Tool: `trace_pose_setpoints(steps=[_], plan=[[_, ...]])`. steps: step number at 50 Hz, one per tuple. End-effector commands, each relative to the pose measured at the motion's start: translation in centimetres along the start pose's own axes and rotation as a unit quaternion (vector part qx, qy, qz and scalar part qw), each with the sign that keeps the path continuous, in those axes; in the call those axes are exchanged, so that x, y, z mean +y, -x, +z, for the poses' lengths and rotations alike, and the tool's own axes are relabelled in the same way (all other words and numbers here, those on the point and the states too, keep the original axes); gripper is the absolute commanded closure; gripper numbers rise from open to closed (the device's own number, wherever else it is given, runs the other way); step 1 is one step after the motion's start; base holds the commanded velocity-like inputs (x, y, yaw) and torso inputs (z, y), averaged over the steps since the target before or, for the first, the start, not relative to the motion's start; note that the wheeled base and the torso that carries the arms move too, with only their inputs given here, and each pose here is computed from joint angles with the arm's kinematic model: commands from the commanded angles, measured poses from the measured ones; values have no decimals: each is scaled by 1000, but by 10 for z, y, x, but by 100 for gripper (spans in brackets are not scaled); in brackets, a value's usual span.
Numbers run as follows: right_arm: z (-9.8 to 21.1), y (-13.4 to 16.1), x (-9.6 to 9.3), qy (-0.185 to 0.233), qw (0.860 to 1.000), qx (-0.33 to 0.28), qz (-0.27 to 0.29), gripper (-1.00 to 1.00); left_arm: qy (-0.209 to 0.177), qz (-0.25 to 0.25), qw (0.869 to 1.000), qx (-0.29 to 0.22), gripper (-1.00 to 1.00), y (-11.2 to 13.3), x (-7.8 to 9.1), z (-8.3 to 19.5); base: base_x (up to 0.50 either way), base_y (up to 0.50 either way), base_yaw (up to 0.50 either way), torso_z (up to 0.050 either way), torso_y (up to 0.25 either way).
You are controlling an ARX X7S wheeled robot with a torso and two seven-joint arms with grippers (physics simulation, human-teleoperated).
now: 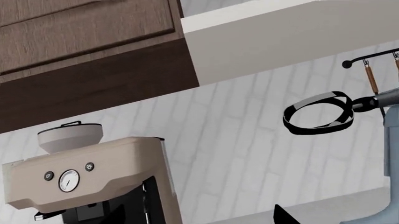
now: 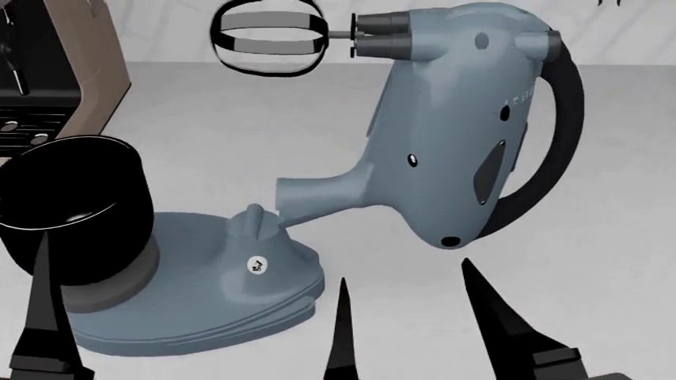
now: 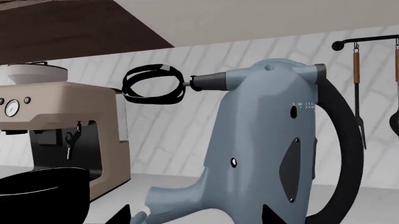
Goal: Close the stand mixer head.
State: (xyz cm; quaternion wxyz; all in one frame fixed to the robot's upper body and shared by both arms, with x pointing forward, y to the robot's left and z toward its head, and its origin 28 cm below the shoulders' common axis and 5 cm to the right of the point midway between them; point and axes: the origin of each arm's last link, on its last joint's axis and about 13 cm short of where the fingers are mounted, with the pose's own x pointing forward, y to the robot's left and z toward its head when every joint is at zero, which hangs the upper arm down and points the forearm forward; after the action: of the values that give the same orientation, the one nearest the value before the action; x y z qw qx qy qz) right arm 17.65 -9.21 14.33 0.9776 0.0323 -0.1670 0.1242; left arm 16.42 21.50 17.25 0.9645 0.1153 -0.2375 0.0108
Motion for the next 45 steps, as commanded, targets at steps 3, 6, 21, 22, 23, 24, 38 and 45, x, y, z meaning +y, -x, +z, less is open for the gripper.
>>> trace_pose_setpoints(steps=[3,6,21,22,23,24,38,45], plan=[[-4,-3,-2,-1,1000,17,-12,-100,-11,32,999,15,-100,-1,6,-2,143,0,0,0,0],[-4,-4,-3,-7,1000,22,-17,-100,-12,32,999,16,-100,-1,6,-3,0,0,0,0,0],[0,-2,-4,-14,999,13,-29,-100,-11,34,999,16,-100,-1,7,-2,85,0,0,0,0],[0,-2,-3,-16,999,12,-28,-100,-11,34,999,16,-100,-1,7,-2,0,0,0,0,0],[0,-2,-3,-15,999,12,-28,-100,-11,34,999,15,-100,-1,7,-2,0,0,0,0,0],[0,-2,-3,-14,999,11,-27,-100,-11,34,999,15,-100,-1,7,-2,0,0,0,0,0],[8,2,-1,-4,1000,-7,-23,-100,-11,35,999,11,-100,0,8,1,242,0,0,0,0],[13,4,2,2,1000,-16,-20,-100,-11,34,999,11,-100,0,8,1,0,0,0,0,0]])
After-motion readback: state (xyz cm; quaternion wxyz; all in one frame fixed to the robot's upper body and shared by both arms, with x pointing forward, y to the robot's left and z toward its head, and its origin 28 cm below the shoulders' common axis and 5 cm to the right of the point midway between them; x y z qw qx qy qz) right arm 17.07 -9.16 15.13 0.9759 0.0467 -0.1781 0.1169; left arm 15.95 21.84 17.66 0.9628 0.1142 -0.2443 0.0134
